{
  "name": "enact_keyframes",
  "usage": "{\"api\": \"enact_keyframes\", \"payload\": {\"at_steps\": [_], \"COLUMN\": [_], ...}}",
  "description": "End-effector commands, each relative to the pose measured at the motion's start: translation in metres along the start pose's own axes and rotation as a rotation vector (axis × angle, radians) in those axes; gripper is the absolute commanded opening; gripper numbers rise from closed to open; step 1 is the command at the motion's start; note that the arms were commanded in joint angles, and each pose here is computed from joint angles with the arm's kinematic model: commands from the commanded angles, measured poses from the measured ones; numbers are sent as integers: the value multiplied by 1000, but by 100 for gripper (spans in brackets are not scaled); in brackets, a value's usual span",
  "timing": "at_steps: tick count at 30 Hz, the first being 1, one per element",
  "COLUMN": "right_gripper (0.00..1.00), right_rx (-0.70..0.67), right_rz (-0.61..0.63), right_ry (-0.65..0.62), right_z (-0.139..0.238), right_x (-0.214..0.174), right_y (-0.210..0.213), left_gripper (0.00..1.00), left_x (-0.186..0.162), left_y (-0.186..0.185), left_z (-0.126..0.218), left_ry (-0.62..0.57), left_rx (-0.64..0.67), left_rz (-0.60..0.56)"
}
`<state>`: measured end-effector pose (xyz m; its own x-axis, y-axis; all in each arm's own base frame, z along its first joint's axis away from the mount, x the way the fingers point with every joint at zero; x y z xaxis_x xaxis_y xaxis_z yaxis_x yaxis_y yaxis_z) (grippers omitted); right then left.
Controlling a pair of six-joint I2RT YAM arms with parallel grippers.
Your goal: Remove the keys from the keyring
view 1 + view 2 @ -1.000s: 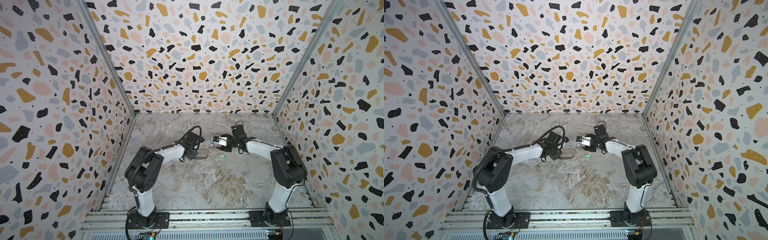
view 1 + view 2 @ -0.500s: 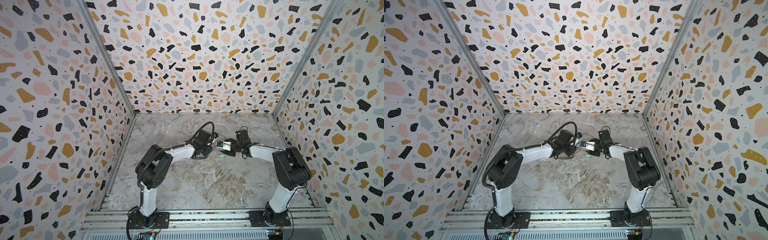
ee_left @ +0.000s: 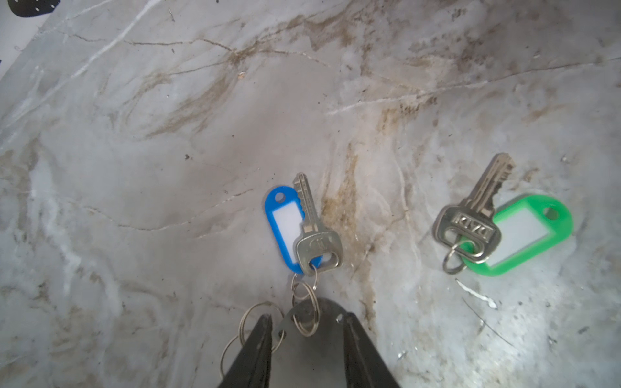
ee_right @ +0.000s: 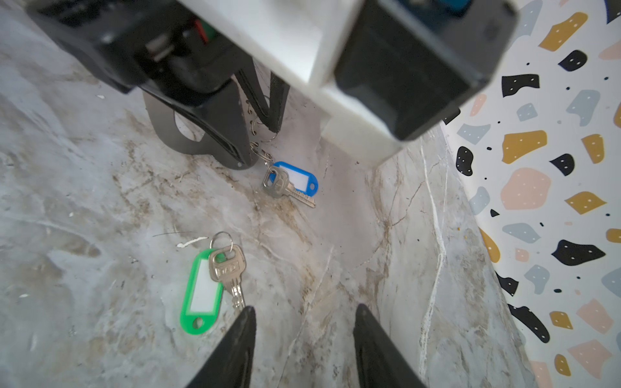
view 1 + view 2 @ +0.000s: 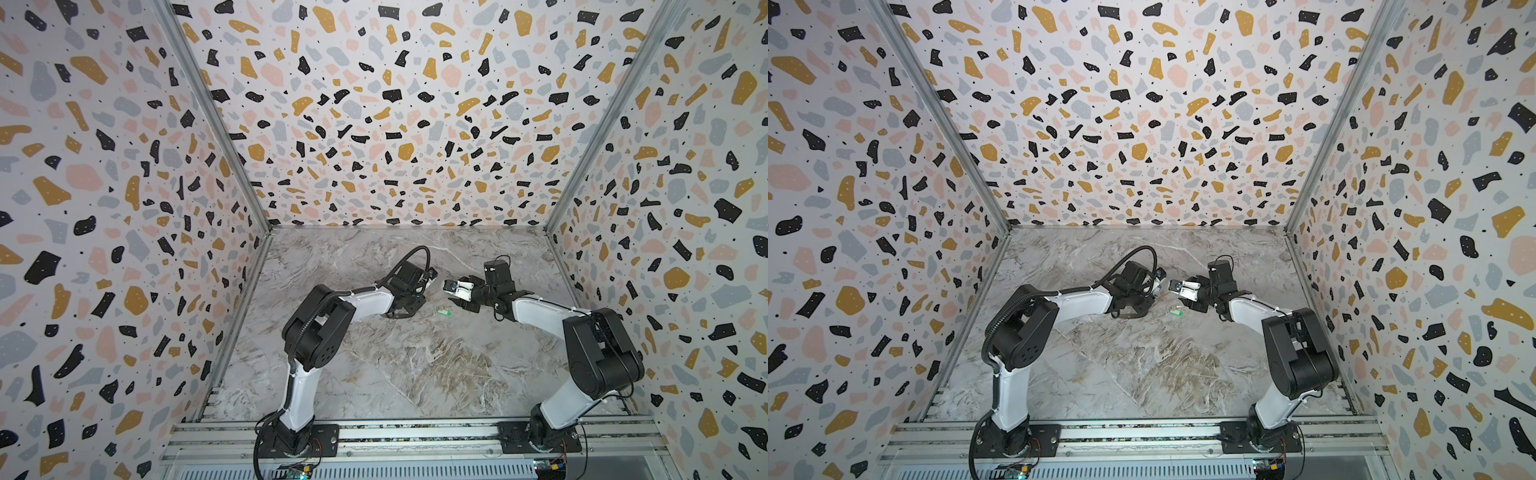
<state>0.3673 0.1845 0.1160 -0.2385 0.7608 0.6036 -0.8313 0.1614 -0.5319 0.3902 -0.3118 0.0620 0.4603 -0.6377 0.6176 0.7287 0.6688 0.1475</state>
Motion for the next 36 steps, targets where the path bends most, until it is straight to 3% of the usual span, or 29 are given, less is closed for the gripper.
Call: {"api": "enact_keyframes", "payload": {"at_steps": [1, 12, 22, 24, 28, 36], "right_gripper": [48, 45, 43, 43, 43, 43], "right_rx": [-14, -6, 2, 5, 11, 3], "right_rz": [-11, -20, -32, -34, -41, -40], "right_ry": [-14, -17, -15, -15, -14, -8], "right_z": [6, 6, 5, 5, 5, 4], "right_x": [5, 7, 6, 6, 5, 3], "right_y": [-3, -3, 1, 2, 6, 7], "left_gripper": [34, 25, 23, 24, 37, 37], "left_x": [6, 6, 13, 14, 16, 25], "left_y": [3, 4, 7, 9, 18, 19], "left_z": [-3, -5, 0, 1, 7, 17], "left_ry": [-9, -4, -36, -45, -64, -121], "left_rx": [16, 26, 20, 18, 23, -3], "left_rz": [11, 10, 29, 44, 75, 71]}}
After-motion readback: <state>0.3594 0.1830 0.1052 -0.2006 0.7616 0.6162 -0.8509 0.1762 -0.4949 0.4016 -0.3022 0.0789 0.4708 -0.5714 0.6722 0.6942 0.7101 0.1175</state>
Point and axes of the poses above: each gripper's point midway between its finger pads, its own z axis back along the fingers, its own y axis along the line the jaws close on, x = y × z, the point moved 3 cm from there along z, back along the fingers, and after that the axes turned 4 degrees about z, right-handed, at the moved point
